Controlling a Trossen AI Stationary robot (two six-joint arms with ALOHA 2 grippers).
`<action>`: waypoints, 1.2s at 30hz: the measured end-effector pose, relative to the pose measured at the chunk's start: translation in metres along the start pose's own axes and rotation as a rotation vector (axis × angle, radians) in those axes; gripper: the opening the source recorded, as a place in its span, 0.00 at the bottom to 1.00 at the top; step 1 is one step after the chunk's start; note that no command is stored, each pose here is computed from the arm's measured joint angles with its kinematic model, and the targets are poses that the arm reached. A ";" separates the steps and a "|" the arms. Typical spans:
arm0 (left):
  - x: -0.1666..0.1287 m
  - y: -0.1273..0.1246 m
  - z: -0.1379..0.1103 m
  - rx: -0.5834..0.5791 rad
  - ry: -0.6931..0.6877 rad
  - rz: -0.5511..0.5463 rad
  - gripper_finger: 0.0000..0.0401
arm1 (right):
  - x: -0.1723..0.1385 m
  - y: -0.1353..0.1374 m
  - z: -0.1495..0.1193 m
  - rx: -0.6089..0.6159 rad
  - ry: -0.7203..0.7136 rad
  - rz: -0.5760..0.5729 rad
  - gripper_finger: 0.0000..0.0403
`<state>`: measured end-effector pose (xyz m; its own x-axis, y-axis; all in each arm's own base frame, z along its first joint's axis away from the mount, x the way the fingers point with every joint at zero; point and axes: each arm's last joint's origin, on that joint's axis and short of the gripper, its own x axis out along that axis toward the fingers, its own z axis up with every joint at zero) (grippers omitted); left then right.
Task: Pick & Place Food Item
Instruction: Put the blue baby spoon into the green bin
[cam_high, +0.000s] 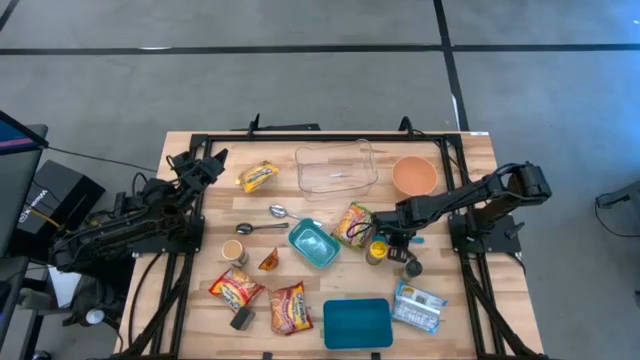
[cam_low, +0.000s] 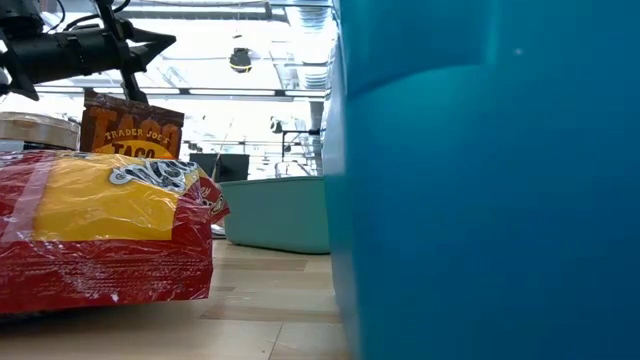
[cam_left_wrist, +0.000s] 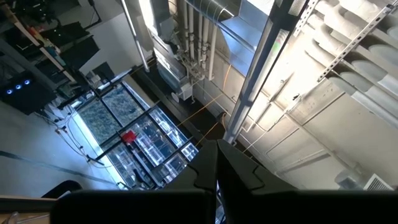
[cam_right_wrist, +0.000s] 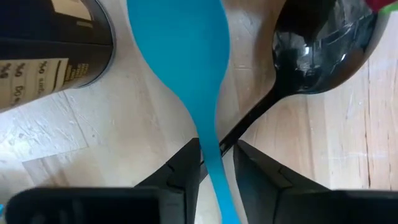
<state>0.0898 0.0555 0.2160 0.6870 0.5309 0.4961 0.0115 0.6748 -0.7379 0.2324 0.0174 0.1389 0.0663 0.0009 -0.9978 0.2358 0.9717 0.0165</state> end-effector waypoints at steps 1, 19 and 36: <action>0.000 0.000 0.000 0.000 0.000 0.000 0.01 | 0.000 0.000 0.000 0.000 0.000 0.000 0.20; 0.000 0.000 0.000 0.000 0.000 0.000 0.01 | -0.001 0.000 -0.001 0.000 0.009 -0.003 0.10; 0.000 0.000 0.000 0.000 -0.001 0.000 0.01 | -0.025 -0.003 -0.009 0.001 -0.059 0.022 0.07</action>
<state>0.0898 0.0555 0.2160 0.6867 0.5311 0.4964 0.0117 0.6747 -0.7380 0.2212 0.0167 0.1629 0.1280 0.0083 -0.9917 0.2342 0.9714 0.0384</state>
